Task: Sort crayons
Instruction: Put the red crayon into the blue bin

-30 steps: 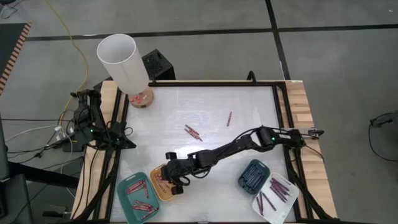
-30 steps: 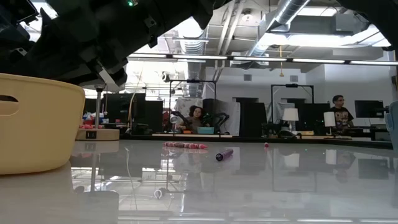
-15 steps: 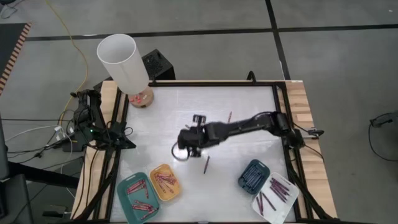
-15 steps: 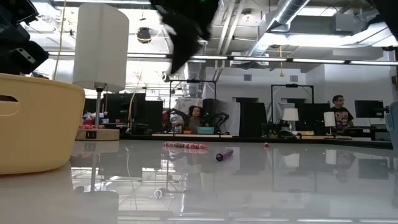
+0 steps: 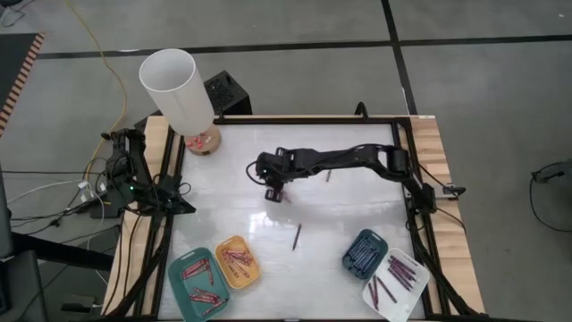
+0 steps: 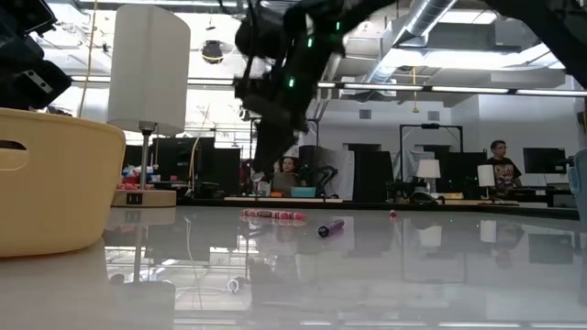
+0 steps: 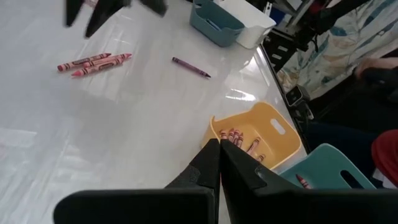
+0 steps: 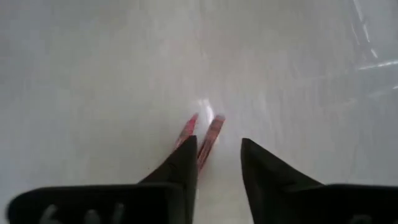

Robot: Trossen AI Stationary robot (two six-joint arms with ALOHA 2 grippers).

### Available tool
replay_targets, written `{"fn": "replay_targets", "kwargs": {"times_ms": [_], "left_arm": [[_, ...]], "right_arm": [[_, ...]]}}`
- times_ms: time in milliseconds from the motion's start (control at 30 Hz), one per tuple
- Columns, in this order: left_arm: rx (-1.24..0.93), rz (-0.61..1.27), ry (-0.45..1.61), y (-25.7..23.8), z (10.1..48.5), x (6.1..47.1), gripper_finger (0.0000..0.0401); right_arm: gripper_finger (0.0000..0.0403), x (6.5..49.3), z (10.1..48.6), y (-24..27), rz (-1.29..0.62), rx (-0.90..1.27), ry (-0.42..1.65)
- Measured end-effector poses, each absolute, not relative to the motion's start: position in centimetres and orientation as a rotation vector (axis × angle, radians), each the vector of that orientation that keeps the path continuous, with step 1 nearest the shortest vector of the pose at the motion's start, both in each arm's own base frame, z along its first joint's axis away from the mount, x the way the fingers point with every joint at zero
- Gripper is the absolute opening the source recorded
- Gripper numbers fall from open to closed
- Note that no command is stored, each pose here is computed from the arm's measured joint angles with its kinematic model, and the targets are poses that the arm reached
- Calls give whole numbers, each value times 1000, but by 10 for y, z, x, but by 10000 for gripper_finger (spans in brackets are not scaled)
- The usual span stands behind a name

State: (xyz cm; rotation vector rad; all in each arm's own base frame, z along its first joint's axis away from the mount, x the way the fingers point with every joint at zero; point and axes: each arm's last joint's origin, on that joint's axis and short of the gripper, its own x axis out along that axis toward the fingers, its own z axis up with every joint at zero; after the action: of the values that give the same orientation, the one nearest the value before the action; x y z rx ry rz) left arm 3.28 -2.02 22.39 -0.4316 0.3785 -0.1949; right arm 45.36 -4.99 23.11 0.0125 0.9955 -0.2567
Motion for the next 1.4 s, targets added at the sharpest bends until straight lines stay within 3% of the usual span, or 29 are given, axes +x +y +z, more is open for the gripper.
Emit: {"fn": "replay_targets", "kwargs": {"times_ms": [333, 900, 1100, 1400], "left_arm": [[-432, -195, 379, -20, 224, 33, 0], [-426, -194, 383, -20, 223, 33, 0], [-418, -198, 393, -20, 222, 32, 0], [-414, -201, 399, -20, 222, 32, 0]], "right_arm": [[182, 460, 202, -60, -289, 29, 883], [180, 468, 155, -71, -322, 27, 966], [157, 468, 153, -70, -336, 49, 980], [58, 467, 152, -70, -365, 102, 974]]}}
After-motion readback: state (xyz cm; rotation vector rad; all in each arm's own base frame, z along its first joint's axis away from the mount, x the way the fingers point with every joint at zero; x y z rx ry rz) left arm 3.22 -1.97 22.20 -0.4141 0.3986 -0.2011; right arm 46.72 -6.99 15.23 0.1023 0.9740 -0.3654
